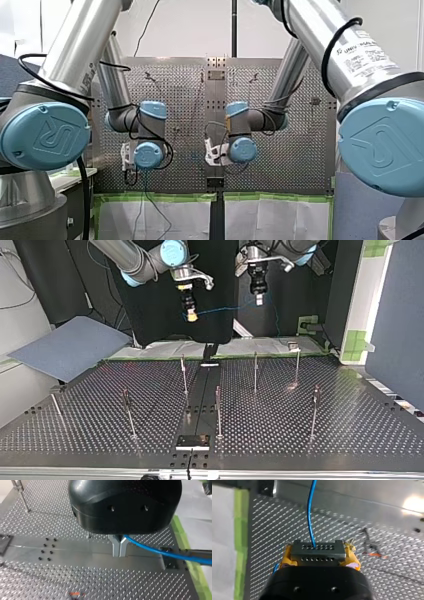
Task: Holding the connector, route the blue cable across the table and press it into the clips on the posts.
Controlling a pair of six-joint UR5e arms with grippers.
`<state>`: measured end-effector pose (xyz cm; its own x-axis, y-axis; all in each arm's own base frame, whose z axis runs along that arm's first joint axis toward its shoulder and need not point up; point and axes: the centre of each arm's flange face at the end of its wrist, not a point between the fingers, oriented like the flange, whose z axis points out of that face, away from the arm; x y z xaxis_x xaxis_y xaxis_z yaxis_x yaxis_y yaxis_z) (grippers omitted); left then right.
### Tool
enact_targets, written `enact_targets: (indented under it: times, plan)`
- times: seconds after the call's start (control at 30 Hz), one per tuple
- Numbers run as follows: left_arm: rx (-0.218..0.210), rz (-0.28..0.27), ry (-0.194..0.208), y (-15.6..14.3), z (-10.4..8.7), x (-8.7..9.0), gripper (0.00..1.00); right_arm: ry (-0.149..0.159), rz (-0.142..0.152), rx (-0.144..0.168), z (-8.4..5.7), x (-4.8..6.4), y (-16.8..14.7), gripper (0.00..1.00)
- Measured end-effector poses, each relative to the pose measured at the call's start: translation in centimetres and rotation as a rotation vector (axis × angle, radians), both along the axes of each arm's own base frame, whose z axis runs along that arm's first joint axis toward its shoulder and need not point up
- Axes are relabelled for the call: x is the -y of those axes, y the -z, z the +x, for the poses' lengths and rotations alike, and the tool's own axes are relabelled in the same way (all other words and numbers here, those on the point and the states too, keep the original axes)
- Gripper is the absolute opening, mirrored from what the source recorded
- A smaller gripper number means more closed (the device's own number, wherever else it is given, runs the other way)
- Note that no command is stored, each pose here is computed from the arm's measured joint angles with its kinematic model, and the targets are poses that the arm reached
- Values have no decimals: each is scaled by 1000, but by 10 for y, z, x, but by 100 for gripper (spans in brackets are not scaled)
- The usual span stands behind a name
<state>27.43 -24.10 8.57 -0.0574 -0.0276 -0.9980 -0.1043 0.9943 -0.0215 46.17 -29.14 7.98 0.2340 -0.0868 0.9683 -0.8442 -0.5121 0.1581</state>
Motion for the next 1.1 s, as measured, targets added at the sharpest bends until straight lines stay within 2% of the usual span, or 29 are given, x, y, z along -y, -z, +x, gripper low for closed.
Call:
enact_targets:
  times: [0.27,0.43,0.63,0.77,0.87,1.1]
  plan:
    - [52,-12,-89,-33,28,-2,0,-56,-23,55,19,9,-47,0]
    - [89,-25,-152,-59,45,-4,0,-73,-41,88,28,14,-79,0]
    - [122,-28,-223,-88,60,-10,0,-107,-46,153,40,13,-120,0]
    - [133,-37,-261,-103,62,-14,0,-139,-50,203,50,8,-153,0]
    - [137,-46,-285,-111,60,-17,0,-163,-58,230,57,3,-176,0]
    - [148,-63,-351,-136,55,-28,0,-199,-47,261,72,-2,-204,0]
